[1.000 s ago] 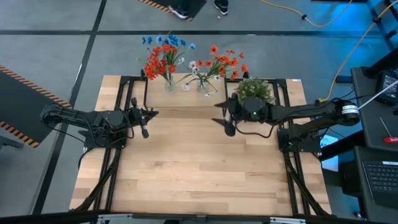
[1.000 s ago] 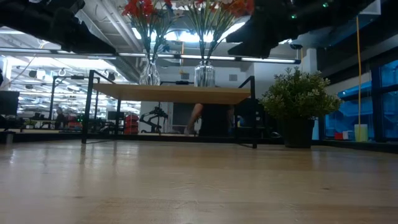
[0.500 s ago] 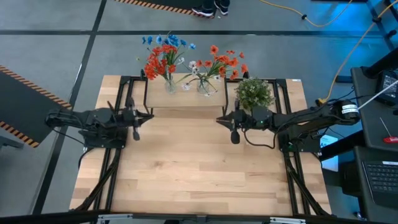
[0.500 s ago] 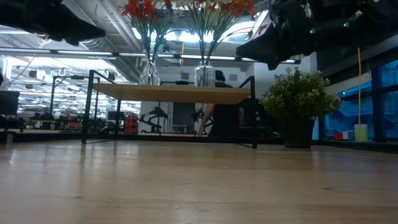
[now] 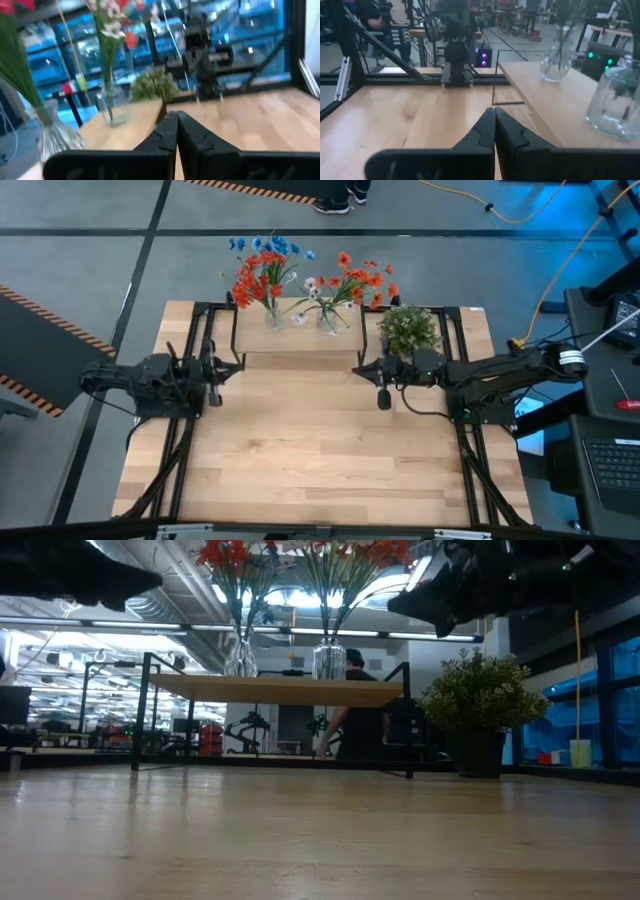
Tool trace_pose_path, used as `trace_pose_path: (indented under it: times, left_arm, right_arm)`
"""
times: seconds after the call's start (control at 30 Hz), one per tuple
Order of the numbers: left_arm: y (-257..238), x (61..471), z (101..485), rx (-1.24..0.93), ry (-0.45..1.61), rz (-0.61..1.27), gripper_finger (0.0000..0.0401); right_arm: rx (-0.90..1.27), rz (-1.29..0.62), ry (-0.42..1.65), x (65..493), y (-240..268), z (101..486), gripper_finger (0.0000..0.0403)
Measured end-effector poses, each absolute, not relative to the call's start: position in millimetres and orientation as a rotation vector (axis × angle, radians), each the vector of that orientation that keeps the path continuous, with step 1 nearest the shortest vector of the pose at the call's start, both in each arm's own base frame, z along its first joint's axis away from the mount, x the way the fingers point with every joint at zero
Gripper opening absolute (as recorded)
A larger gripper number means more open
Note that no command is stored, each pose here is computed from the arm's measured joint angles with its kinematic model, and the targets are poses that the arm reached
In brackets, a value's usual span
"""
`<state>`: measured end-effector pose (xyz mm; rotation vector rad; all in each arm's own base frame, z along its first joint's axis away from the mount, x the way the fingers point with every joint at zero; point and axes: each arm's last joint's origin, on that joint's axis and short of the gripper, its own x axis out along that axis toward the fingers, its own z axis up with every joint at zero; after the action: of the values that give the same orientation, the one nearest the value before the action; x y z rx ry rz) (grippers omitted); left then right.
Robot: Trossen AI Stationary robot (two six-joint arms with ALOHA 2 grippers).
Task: Pick and place flowers into a vace then onto a shelf
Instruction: Return to Home Position
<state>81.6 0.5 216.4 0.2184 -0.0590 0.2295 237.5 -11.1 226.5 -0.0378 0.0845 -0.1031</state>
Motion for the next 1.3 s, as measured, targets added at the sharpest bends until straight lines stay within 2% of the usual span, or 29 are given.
trace_pose_path:
  times: [0.13,0.73,1.03,1.3]
  left_arm:
    - [2.3,87.7,198.3,0.202,-0.033,0.213,0.0003]
    - [22.5,94.3,178.1,0.177,-0.109,0.236,0.0003]
    - [26.7,93.2,177.8,0.159,-0.106,0.272,0.0003]
    - [26.6,93.2,178.3,0.162,-0.111,0.272,0.0003]
  right_arm:
    - [-0.031,-0.102,0.107,235.2,-10.9,226.3,0.0002]
    - [-0.047,-0.084,0.104,225.8,-10.1,234.6,0.0000]
    - [-0.090,-0.083,0.079,184.0,-8.4,258.4,0.0000]
    - [-0.092,-0.091,-0.067,137.8,-6.7,236.9,0.0000]
